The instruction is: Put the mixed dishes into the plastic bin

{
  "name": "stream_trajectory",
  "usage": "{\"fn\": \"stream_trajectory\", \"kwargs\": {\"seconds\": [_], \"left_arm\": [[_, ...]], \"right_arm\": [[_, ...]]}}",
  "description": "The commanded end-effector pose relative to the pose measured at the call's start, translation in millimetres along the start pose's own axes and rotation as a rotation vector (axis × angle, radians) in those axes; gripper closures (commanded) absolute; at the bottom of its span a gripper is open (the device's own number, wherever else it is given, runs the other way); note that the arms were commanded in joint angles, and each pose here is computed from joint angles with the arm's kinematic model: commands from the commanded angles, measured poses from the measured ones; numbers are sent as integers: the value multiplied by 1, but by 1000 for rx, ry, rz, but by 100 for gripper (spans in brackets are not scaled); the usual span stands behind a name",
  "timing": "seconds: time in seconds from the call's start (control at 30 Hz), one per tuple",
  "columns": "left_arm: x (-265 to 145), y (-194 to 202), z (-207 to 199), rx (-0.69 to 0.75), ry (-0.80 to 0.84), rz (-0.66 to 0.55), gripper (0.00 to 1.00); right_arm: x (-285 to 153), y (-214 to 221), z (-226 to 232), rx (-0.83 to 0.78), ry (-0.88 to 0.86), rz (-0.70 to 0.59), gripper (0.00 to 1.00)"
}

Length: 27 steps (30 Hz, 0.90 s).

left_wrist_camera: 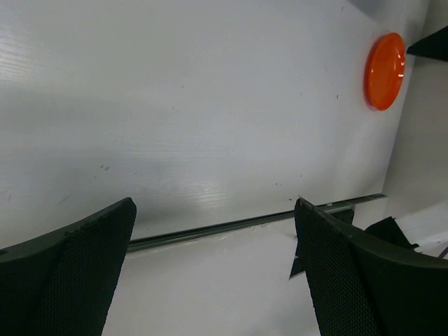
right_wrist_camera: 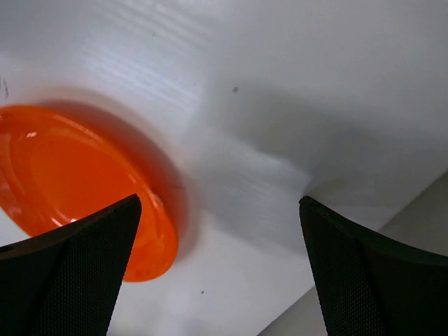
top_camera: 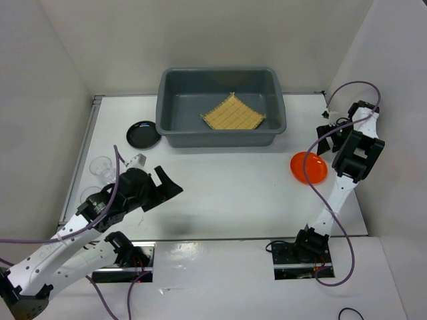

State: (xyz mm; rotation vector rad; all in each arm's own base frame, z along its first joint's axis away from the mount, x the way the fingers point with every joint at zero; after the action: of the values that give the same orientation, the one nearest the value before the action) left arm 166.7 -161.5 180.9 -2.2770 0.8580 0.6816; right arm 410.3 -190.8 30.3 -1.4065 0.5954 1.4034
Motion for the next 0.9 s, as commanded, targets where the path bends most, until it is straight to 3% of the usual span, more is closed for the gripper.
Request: {"fn": "stream_trajectory", "kwargs": {"seconds": [0.0, 0.2, 0.4, 0.57, 0.63, 0.73, 0.77, 0.8, 0.87], "left_arm": [[-3, 1, -1, -52, 22, 2, 0], [-7, 1, -1, -53, 30, -1, 0], [-5, 2, 3, -53, 30, -1, 0], [-12, 3, 5, -74, 59, -12, 0], [-15, 3, 6, -75, 63, -13, 0], [-18, 3, 7, -96, 79, -18, 0], [-17, 4, 9, -97, 81, -19, 0], [-17, 4, 9, -97, 81, -19, 0], [-19, 4, 8, -98, 91, -22, 0]], "right_arm": [[43, 68, 27, 45, -193, 160, 1], [60, 95, 61, 60, -310, 219, 1], [72, 90, 81, 115, -364, 228, 18], [71, 86, 88, 108, -366, 239, 45], [74, 87, 102, 81, -383, 278, 49], [76, 83, 107, 89, -368, 294, 73], [77, 83, 105, 101, -351, 303, 90], [75, 81, 101, 113, -331, 308, 97], [77, 77, 93, 151, -279, 301, 100]]}}
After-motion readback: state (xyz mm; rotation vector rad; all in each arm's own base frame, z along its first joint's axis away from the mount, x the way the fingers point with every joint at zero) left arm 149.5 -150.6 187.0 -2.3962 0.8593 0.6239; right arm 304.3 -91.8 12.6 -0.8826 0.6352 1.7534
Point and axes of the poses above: each gripper's point midway between its finger pads, its own x axis out along the fingers, its own z axis along the line the jaws close on, y = z × x, the point moved 1 cm from there along -x, back along the fingers, and after that the axes turned 7 degrees about -x, right-handed, at the moved point
